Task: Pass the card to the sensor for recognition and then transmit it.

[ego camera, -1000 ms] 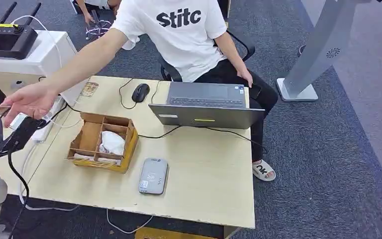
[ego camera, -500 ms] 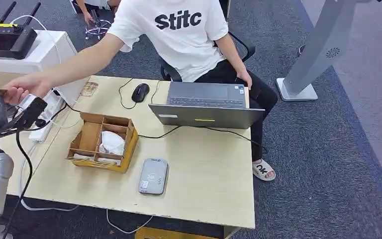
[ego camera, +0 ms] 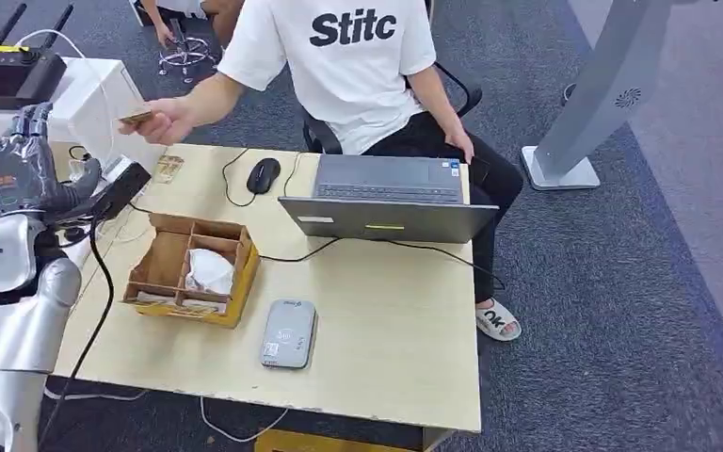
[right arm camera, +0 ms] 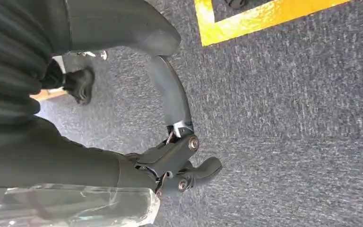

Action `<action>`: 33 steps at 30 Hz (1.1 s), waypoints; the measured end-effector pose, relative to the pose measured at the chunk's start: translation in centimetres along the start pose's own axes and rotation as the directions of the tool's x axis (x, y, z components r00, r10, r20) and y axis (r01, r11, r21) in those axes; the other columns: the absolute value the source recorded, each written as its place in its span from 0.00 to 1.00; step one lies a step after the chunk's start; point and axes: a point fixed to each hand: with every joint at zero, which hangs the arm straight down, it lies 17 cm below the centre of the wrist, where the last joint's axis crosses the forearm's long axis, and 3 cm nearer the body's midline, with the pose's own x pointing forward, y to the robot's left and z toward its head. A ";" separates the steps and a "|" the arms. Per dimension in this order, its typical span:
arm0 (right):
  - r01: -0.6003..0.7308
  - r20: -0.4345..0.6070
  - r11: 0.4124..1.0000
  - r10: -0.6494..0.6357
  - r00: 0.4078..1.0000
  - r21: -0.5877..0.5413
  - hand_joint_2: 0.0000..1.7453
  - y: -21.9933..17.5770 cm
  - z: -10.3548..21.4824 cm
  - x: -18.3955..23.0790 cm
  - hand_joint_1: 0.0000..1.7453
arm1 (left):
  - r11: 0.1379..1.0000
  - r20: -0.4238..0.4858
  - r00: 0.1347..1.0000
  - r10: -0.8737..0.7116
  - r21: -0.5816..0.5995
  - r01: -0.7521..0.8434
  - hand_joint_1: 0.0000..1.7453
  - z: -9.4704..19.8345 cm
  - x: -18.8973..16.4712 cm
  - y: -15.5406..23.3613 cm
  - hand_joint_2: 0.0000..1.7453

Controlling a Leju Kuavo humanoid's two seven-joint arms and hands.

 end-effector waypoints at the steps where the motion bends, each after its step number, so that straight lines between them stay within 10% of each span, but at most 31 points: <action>1: -0.001 0.000 1.000 0.001 1.000 0.000 1.00 0.0 0.0 0.0 0.00 | 1.000 0.004 1.000 0.008 0.002 -0.008 0.00 0.0 0.2 0.0 0.00; 17: -0.003 0.002 1.000 0.003 1.000 -0.001 1.00 0.0 0.0 -0.2 0.00 | 0.987 0.095 0.983 0.160 -0.011 -0.160 0.00 2.8 2.8 0.0 0.00; 18: -0.004 -0.001 1.000 0.004 1.000 -0.002 1.00 0.0 0.0 -0.3 0.00 | 0.988 0.108 0.982 0.157 -0.011 -0.157 0.00 3.3 2.8 0.1 1.00; 33: 0.037 -0.011 0.999 -0.037 0.999 0.002 1.00 0.4 0.3 -0.8 0.00 | 0.982 0.277 0.944 0.179 0.004 -0.187 0.00 8.5 4.8 5.3 1.00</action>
